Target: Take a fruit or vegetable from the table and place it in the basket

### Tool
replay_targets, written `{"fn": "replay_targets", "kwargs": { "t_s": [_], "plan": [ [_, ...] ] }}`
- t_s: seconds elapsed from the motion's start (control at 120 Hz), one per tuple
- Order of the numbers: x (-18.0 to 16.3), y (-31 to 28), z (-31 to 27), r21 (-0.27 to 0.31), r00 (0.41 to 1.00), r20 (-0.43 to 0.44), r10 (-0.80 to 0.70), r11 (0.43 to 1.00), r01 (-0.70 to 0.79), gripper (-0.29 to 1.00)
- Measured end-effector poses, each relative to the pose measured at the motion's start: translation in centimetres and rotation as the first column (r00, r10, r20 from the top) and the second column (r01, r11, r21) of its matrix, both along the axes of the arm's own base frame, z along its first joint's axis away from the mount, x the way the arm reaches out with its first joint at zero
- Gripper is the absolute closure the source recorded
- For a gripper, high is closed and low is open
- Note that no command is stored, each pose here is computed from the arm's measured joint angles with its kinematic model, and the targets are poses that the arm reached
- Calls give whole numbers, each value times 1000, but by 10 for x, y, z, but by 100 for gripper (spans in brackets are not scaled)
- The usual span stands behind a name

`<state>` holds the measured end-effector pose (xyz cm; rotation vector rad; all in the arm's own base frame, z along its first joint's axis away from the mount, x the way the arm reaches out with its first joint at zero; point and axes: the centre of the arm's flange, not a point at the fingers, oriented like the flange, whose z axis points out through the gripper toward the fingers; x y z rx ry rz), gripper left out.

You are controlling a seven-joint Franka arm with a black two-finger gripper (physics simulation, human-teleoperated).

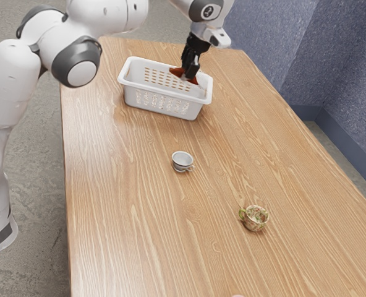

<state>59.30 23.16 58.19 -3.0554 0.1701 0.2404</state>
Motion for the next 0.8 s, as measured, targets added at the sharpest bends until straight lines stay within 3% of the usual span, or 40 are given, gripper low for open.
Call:
{"fn": "replay_targets", "kwargs": {
  "t_s": [0.35,0.517,0.658,0.8],
  "plan": [
    [-57,83,14,31,941,-21,339,940,-338,53],
    [-60,99,11,49,914,3,406,912,-406,53],
    [-57,101,8,61,902,17,432,900,-433,23],
    [-54,102,8,70,894,38,447,891,-449,8]
  ]
}}
